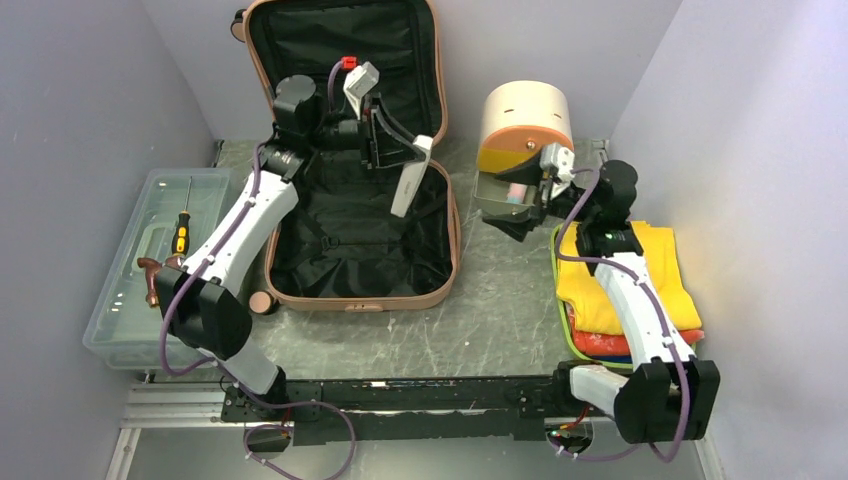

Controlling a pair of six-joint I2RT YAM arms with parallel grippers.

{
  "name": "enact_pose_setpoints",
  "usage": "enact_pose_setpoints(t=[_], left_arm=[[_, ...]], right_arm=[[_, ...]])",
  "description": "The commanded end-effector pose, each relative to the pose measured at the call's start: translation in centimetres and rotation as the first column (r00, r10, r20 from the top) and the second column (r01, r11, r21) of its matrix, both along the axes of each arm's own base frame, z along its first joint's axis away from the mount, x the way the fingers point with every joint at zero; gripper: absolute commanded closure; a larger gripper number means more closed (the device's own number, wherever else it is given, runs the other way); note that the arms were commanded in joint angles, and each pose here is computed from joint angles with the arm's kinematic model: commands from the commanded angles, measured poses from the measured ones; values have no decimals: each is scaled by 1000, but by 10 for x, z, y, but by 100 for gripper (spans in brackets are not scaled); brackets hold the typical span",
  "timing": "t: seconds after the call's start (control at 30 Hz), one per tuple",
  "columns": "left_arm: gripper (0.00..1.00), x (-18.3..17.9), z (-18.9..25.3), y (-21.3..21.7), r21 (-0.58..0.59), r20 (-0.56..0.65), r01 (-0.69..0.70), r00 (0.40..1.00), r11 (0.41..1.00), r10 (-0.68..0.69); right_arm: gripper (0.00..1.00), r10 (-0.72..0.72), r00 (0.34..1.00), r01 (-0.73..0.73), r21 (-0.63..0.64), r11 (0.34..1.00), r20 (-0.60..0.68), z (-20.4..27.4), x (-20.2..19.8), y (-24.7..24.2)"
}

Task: Open, take out, and arrange the luggage
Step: Pass from the left arm to the right

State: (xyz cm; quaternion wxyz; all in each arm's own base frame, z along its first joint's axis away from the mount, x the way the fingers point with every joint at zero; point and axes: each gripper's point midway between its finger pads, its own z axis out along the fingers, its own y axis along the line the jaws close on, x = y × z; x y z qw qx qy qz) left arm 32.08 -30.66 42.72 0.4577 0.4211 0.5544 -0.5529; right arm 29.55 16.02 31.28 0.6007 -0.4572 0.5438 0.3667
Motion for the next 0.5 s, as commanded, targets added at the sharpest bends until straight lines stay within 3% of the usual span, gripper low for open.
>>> enact_pose_setpoints(t=[0.0, 0.2, 0.47], left_arm=[[89, -28, 26, 18, -120, -12, 95, 995, 988, -97], [87, -24, 19, 29, -189, -62, 41, 997, 981, -54], [83, -19, -4, 29, -207, -135, -6, 991, 978, -23]], right_arm=[[3, 112, 987, -122, 78, 989, 115, 73, -18, 43], [5, 141, 990, -132, 245, 961, -22, 105, -7, 70], [9, 140, 978, -106, 208, 972, -153, 80, 14, 106]])
